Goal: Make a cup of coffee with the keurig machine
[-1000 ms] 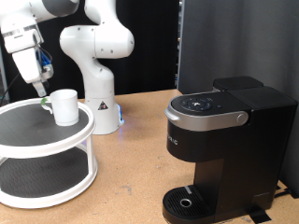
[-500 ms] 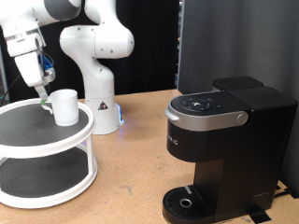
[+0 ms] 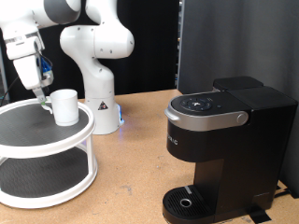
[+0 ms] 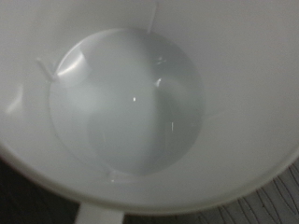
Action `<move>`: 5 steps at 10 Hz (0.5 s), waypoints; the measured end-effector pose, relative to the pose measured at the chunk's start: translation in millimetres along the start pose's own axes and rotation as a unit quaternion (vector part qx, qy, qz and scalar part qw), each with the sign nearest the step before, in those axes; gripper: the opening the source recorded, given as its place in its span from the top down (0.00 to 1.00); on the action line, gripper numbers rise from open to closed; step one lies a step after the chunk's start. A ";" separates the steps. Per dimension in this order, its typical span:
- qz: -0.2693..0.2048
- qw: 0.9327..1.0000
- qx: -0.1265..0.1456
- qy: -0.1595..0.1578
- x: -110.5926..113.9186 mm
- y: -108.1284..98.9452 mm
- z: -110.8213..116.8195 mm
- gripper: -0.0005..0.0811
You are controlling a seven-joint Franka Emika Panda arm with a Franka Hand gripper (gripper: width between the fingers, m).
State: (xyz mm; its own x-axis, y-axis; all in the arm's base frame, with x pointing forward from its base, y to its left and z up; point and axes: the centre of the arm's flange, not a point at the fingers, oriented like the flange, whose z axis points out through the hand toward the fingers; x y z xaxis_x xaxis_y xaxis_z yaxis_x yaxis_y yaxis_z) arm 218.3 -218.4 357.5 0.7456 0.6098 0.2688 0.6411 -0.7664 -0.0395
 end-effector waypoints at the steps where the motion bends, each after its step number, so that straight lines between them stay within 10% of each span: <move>1: 0.001 1.000 -0.004 -0.006 0.0 -1.2 4.2 0.01; 5: 0.005 1.000 -0.009 -0.021 4.5 -2.5 15.4 0.01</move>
State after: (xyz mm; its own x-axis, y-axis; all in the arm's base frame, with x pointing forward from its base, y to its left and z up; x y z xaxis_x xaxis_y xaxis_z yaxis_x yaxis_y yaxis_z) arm 222.8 -210.6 344.0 0.7588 0.6099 0.2285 0.6306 -0.7757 -0.0239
